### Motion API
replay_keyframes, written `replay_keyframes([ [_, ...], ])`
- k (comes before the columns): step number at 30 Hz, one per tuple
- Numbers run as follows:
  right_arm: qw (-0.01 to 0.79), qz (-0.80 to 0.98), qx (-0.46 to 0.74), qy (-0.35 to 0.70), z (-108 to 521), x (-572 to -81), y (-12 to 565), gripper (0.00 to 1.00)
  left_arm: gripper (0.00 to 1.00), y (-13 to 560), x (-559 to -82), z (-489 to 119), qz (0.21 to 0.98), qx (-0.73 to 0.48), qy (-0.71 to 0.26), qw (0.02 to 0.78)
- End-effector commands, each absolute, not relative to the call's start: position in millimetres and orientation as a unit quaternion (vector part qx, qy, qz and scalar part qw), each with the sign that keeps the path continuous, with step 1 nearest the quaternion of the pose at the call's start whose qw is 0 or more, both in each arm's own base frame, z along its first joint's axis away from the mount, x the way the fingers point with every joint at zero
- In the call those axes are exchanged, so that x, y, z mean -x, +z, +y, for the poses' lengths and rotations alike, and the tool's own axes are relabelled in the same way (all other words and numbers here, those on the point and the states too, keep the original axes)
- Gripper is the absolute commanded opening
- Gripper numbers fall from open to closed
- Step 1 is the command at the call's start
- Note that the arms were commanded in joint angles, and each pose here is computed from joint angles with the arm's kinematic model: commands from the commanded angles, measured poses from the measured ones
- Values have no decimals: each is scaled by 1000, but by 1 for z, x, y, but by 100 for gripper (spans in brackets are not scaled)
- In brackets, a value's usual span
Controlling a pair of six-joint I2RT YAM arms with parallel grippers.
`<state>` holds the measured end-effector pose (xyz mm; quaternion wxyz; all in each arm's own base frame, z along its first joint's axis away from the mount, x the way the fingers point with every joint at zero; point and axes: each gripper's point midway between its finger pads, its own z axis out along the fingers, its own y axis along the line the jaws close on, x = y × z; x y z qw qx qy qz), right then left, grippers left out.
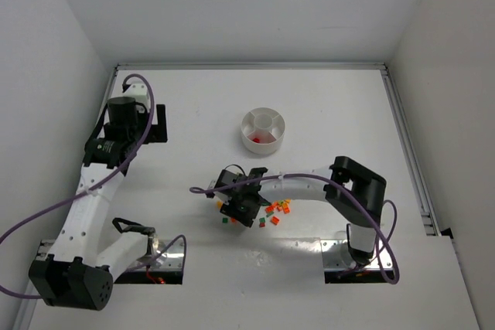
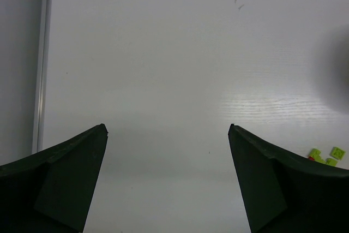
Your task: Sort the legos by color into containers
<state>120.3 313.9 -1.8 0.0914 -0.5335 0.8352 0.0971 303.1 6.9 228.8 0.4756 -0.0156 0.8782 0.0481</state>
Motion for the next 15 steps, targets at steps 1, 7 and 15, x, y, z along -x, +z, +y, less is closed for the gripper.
replay_keyframes([
  [1, 107, 838, 526, 93, 325, -124, -2, 44, 100, 236, -296, 15, 871, 22, 61, 488],
  [7, 106, 846, 517, 72, 320, -128, -12, 44, 100, 235, -291, 17, 868, 24, 65, 491],
  [15, 91, 847, 519, 66, 320, -126, -23, 38, 100, 233, -288, 17, 868, 24, 65, 491],
])
